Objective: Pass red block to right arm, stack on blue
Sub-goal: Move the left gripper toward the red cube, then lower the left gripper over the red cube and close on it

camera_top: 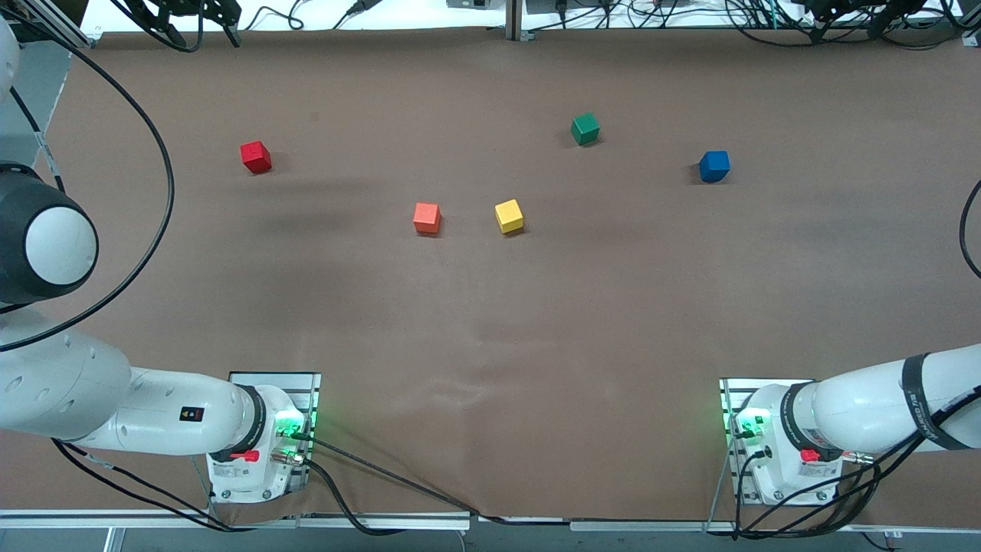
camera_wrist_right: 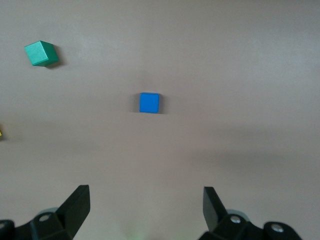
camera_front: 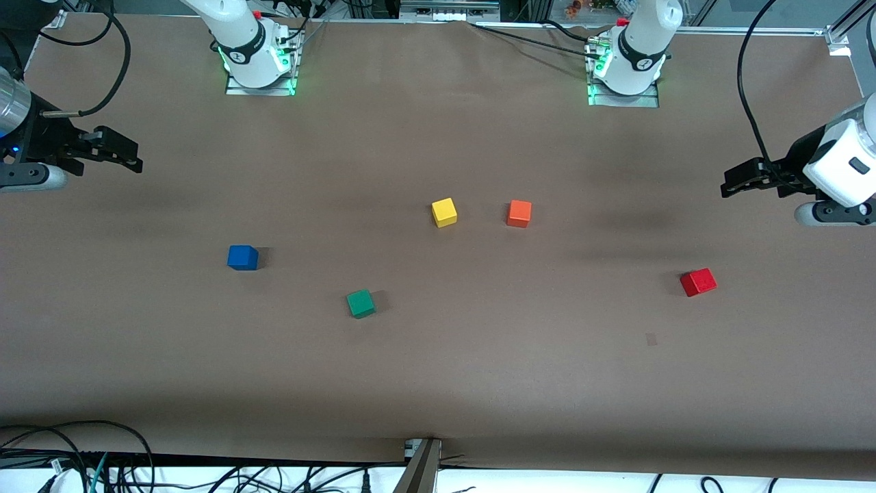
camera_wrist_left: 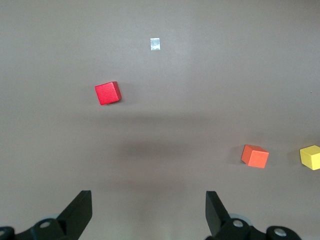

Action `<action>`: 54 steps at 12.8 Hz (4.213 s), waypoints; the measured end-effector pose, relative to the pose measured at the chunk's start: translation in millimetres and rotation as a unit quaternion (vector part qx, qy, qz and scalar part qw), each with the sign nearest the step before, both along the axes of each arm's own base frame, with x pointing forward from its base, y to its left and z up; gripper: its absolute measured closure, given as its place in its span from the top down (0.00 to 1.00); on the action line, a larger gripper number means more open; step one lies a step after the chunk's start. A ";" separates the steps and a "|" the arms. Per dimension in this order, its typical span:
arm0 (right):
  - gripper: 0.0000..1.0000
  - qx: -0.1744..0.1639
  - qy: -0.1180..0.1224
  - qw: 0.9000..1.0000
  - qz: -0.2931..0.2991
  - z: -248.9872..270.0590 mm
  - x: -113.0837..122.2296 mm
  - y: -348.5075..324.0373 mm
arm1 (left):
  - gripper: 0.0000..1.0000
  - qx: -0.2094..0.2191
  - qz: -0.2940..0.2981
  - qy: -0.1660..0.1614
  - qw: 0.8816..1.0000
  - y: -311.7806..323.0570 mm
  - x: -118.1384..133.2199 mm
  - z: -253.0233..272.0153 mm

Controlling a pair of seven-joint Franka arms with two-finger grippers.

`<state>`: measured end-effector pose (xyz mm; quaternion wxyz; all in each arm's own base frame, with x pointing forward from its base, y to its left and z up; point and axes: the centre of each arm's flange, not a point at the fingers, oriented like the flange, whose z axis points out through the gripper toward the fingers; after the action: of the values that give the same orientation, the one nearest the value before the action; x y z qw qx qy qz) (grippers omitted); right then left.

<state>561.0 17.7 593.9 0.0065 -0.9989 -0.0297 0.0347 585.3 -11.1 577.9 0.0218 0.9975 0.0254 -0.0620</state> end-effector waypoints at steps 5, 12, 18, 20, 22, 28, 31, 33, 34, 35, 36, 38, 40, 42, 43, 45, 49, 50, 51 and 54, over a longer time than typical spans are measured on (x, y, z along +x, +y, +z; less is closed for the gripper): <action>1.00 0.000 -0.001 1.000 0.000 0.1 0.1 0.0 | 1.00 0.000 0.002 0.001 1.000 2.5 0.6 -0.9; 1.00 0.000 -0.008 1.000 0.000 6.3 1.4 0.1 | 1.00 0.001 -0.001 0.004 1.000 -1.3 2.5 -4.8; 1.00 0.000 -0.009 1.000 0.000 6.1 2.9 0.3 | 1.00 0.016 0.025 0.024 0.999 30.3 16.1 -35.6; 1.00 0.000 -0.008 1.000 0.000 5.4 3.5 0.7 | 1.00 0.017 0.050 0.035 0.998 61.8 23.2 -56.4; 1.00 0.000 -0.008 1.000 0.001 5.2 3.7 0.8 | 1.00 0.018 0.070 0.037 0.997 86.7 31.5 -77.2; 1.00 0.000 -0.008 1.000 0.001 5.1 3.9 1.4 | 1.00 0.023 0.108 0.028 0.994 137.2 49.5 -172.4; 1.00 0.000 -0.008 1.000 0.011 4.6 3.7 13.0 | 1.00 0.024 0.107 0.011 0.994 133.4 46.2 -219.1; 1.00 0.000 -0.008 1.000 0.023 4.6 2.9 26.8 | 1.00 0.025 0.107 -0.005 0.994 130.2 40.5 -245.8; 1.00 0.000 -0.008 1.000 0.025 4.6 2.9 28.2 | 1.00 0.026 0.108 -0.017 0.994 129.8 37.3 -260.5; 1.00 0.000 -0.008 1.000 0.024 4.6 3.0 27.8 | 1.00 0.028 0.110 -0.028 0.993 129.5 34.5 -275.7; 1.00 0.000 -0.008 1.000 0.024 4.6 3.0 27.6 | 1.00 0.029 0.111 -0.036 0.993 129.0 32.9 -290.3; 1.00 0.000 -0.008 1.000 0.023 4.6 3.2 26.4 | 1.00 0.031 0.110 -0.040 0.993 126.0 33.1 -317.1; 1.00 0.000 -0.008 1.000 0.019 4.3 3.6 22.4 | 1.00 0.032 0.109 -0.047 0.992 124.1 35.9 -335.6; 1.00 0.000 -0.008 1.000 0.017 4.3 3.9 19.5 | 1.00 0.030 0.113 -0.054 0.992 122.8 37.9 -348.2; 1.00 0.000 -0.008 1.000 0.017 4.4 4.0 19.5 | 1.00 0.027 0.115 -0.056 0.991 121.5 38.5 -353.8; 1.00 0.000 -0.008 1.000 0.017 4.4 4.0 19.7 | 1.00 0.024 0.116 -0.063 0.991 115.8 40.2 -362.9; 1.00 0.000 -0.009 1.000 0.019 4.6 3.9 21.8 | 1.00 0.023 0.120 -0.059 0.991 109.4 34.1 -376.4; 1.00 0.000 -0.009 1.000 0.019 4.7 3.9 21.6 | 1.00 0.023 0.120 -0.055 0.991 109.3 31.6 -379.2; 1.00 0.000 -0.009 1.000 0.018 4.7 3.9 21.1 | 1.00 0.023 0.121 -0.052 0.991 109.6 28.9 -382.1; 1.00 0.000 -0.009 1.000 0.017 4.8 4.0 20.1 | 0.78 0.023 0.123 -0.045 0.991 111.2 23.6 -387.2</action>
<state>565.1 37.7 598.8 0.0053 -0.9985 -0.0472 0.0259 608.9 100.1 190.7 0.0075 0.9889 0.1479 -0.0133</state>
